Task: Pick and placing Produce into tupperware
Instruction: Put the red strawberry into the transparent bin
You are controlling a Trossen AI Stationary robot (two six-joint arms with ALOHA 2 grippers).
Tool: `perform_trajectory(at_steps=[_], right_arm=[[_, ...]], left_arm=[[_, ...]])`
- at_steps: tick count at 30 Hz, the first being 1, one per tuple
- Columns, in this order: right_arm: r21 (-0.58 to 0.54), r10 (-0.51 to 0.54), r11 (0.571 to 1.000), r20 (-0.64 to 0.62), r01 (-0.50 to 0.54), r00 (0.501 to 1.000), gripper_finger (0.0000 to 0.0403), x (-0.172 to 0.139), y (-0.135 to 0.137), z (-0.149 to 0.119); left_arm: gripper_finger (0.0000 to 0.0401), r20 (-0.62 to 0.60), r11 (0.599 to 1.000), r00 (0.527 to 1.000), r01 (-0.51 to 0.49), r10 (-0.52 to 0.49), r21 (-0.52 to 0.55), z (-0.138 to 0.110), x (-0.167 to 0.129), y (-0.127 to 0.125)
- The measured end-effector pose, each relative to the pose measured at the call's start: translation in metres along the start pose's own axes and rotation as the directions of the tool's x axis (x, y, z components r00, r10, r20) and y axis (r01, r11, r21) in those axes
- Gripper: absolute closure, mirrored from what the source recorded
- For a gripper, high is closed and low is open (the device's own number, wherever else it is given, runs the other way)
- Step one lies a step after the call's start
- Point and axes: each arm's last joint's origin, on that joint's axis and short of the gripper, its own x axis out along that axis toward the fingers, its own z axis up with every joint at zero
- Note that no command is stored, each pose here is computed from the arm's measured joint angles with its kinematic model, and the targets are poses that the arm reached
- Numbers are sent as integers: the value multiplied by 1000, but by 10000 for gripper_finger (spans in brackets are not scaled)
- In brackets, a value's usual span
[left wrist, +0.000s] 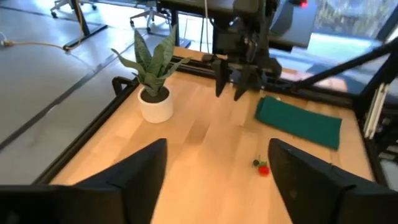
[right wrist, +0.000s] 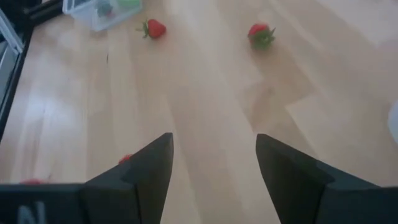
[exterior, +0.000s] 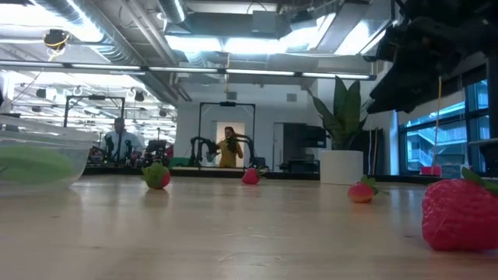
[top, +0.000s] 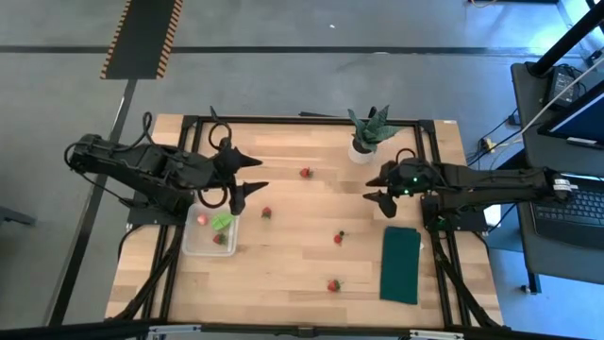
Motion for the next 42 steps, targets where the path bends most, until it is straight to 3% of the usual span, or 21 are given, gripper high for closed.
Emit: perform_trajectory(at_steps=[7,13,18,27,34,37,42], right_arm=[[-2,-2,1000,11,2,1000,171,-1,0,1],[-1,-1,1000,11,1,1000,171,-1,0,1],[-3,0,1000,16,0,1000,171,-1,0,1],[-3,3,1000,22,-2,1000,171,-1,1,2],[-3,3,1000,21,-3,1000,171,-1,1,2],[-3,3,1000,21,-3,1000,171,-1,1,2],[-4,3,1000,23,-3,1000,171,-1,1,2]], left_arm=[[66,-56,997,997,56,-54,45,-5,12,-9],[67,-96,999,994,52,-53,-9,-9,30,-15],[71,-245,1000,969,-15,21,27,-23,55,-9],[71,-544,999,838,-53,46,3,-52,103,7],[71,-643,999,766,-29,0,-34,-66,129,11],[72,-681,995,732,-72,9,-65,-72,136,11],[84,-775,965,628,-236,64,-111,-88,145,16]])
